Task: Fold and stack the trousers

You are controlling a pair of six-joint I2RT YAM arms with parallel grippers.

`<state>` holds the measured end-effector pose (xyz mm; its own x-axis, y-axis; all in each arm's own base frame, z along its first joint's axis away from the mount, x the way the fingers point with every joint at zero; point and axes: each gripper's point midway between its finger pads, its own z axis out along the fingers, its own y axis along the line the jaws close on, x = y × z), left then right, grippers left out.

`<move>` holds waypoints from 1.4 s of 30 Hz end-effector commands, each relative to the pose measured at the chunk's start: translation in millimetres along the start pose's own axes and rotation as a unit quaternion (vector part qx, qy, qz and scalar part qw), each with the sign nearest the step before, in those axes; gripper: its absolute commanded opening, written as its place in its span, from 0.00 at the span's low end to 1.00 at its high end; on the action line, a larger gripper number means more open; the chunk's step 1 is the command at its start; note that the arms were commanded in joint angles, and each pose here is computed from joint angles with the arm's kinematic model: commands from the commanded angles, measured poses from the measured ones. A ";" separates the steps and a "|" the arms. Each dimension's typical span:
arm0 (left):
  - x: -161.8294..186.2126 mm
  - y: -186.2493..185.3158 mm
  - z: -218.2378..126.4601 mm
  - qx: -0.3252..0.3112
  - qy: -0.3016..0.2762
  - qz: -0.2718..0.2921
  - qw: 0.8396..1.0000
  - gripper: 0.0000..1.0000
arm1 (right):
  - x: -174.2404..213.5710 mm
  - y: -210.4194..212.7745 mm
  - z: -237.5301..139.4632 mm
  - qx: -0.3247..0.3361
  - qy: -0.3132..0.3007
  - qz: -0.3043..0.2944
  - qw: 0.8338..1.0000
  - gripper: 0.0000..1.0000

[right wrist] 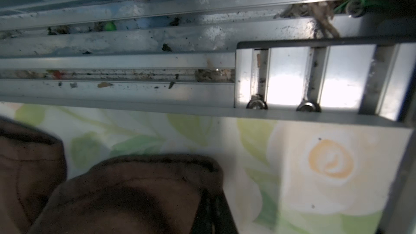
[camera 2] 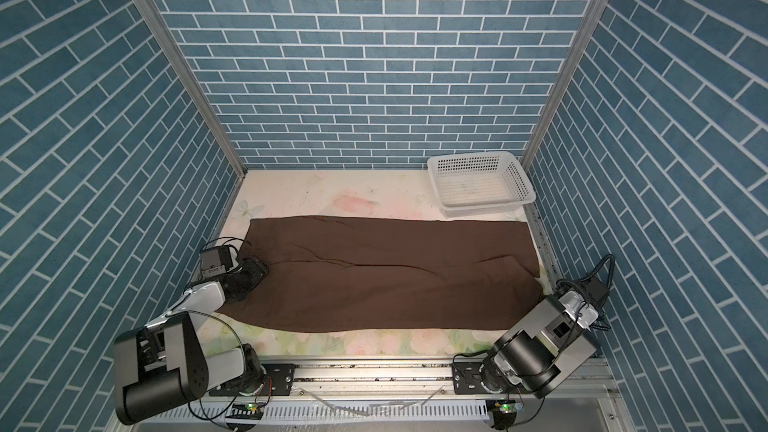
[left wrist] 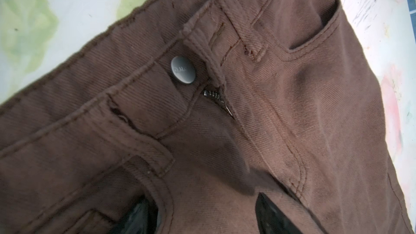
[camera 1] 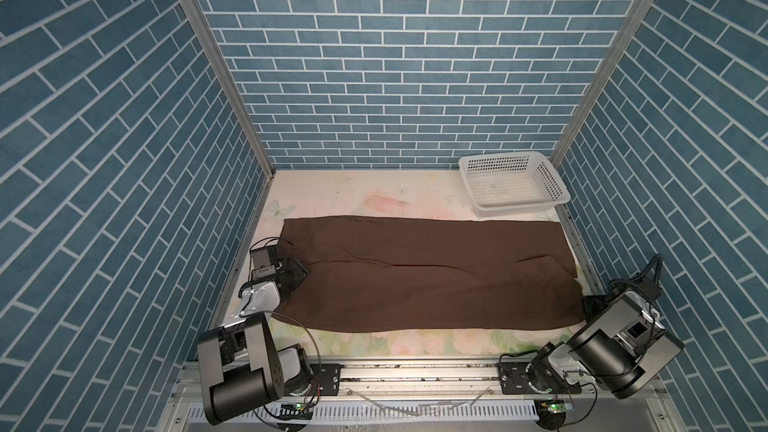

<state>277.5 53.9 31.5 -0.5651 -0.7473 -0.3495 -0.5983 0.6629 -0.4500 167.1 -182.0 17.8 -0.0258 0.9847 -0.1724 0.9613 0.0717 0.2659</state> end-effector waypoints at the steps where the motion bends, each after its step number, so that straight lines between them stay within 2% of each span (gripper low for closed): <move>1: 37.8 22.0 4.4 -0.032 0.063 -0.019 0.997 0.75 | 0.4 -4.6 -5.8 0.011 -0.004 0.017 1.000 0.00; 9: 37.5 22.3 5.8 -0.034 0.065 -0.020 0.997 0.75 | -25.0 -26.0 -72.3 0.062 -0.125 0.038 0.989 0.00; 16: 38.5 22.0 5.8 -0.034 0.071 -0.020 0.997 0.75 | -20.1 -50.9 -75.0 0.110 -0.145 0.063 0.981 0.00; 21: 36.0 16.4 -3.8 -0.029 0.068 -0.025 0.997 0.74 | -25.1 -50.7 -91.4 0.100 -0.179 0.066 0.977 0.00; 24: 33.9 9.1 -18.8 -0.018 0.058 -0.036 0.997 0.76 | -19.6 -39.7 -83.1 0.060 -0.168 0.059 0.982 0.00; 27: 27.1 8.9 -46.2 -0.033 0.028 -0.035 0.998 0.78 | -12.3 -32.4 -75.3 0.030 -0.158 0.043 0.986 0.00; 31: 8.4 24.8 -93.7 -0.094 -0.057 -0.020 0.994 0.83 | -2.3 -40.6 -69.4 0.040 -0.156 0.017 0.987 0.00; 33: 6.9 27.5 -100.0 -0.099 -0.073 -0.029 0.992 0.83 | 5.7 -44.7 -61.0 0.042 -0.143 0.008 0.989 0.00; 34: 8.0 27.3 -99.0 -0.099 -0.067 -0.034 0.992 0.84 | 10.3 -46.9 -56.1 0.044 -0.133 0.007 0.990 0.11; 35: 9.0 26.8 -97.8 -0.101 -0.059 -0.040 0.992 0.85 | 15.2 -50.0 -50.9 0.049 -0.123 0.008 0.991 0.32; 36: 10.2 25.5 -96.9 -0.100 -0.050 -0.043 0.993 0.86 | 18.0 -51.9 -46.5 0.052 -0.116 0.009 0.992 0.48; 37: 10.2 22.9 -97.6 -0.096 -0.045 -0.042 0.993 0.86 | 19.3 -52.4 -44.0 0.052 -0.112 0.009 0.992 0.56; 38: 9.2 20.0 -99.6 -0.093 -0.043 -0.041 0.994 0.87 | 18.9 -51.2 -43.0 0.050 -0.111 0.008 0.993 0.61; 39: 7.4 18.1 -103.6 -0.093 -0.044 -0.040 0.994 0.87 | 18.2 -48.6 -42.9 0.044 -0.111 0.005 0.993 0.63; 41: 4.1 15.8 -112.9 -0.094 -0.052 -0.033 0.994 0.88 | 15.0 -41.8 -47.1 0.029 -0.115 0.004 0.993 0.62; 42: 2.2 15.6 -118.3 -0.096 -0.060 -0.032 0.993 0.89 | 12.8 -36.5 -50.5 0.017 -0.120 0.002 0.993 0.58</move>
<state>208.4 64.8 104.7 -0.4637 -0.7885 -0.4040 -0.7253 0.5997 -0.3381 108.2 -161.9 47.7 0.0481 0.9245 -0.3781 0.9812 0.0270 0.1909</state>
